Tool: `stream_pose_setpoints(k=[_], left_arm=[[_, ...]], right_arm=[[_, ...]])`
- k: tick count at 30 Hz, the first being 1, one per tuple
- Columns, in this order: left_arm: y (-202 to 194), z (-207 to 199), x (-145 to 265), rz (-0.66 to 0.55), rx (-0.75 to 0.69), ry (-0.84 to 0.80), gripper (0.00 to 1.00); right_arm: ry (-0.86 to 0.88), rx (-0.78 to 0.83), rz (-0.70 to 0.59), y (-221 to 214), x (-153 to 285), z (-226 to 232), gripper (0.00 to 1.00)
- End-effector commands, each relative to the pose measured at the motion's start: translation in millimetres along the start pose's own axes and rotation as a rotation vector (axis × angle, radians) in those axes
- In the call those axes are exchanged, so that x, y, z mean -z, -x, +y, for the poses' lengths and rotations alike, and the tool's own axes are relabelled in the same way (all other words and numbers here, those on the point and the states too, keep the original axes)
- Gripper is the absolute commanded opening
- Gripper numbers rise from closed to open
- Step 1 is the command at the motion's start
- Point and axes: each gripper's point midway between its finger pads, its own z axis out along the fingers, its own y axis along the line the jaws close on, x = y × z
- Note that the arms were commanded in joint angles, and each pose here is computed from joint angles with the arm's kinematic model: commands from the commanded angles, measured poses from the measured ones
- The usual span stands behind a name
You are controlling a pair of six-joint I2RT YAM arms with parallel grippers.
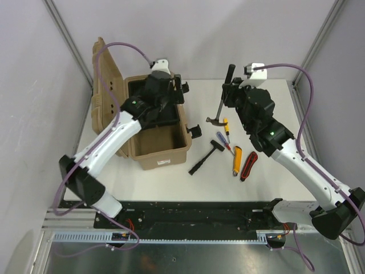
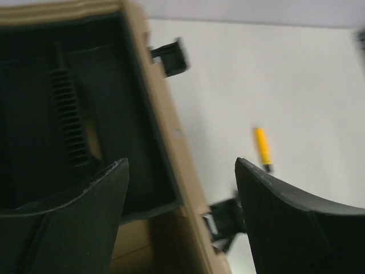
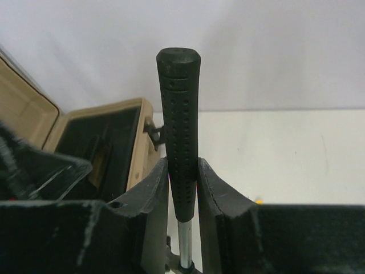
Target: Pack the tool kit
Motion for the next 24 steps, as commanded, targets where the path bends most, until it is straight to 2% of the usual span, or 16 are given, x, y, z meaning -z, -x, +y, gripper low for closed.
stream_pose_setpoints(k=[1,4,10,19,21,24], left_arm=[[7,54,-18,-0.050,-0.062,0.346,0.81],[-8,71,-38,-0.012,-0.114,0.450,0.85],[-32,109,-61,0.081,-0.061,0.526,0.84],[-56,128,-80,0.148,-0.041,0.556,0.84],[-62,133,-86,0.172,-0.011,0.543,0.81],[-73,138,-97,0.215,0.023,0.516,0.70]], right_arm=[[-0.018,-0.047,0.011,-2,14,0,0.00],[-0.026,-0.042,0.051,-17,19,-2,0.00],[-0.064,-0.037,0.161,-63,28,-19,0.00],[-0.086,-0.099,0.406,-173,46,-43,0.00],[-0.095,-0.108,0.450,-193,50,-48,0.00],[-0.102,-0.119,0.488,-213,51,-55,0.00]])
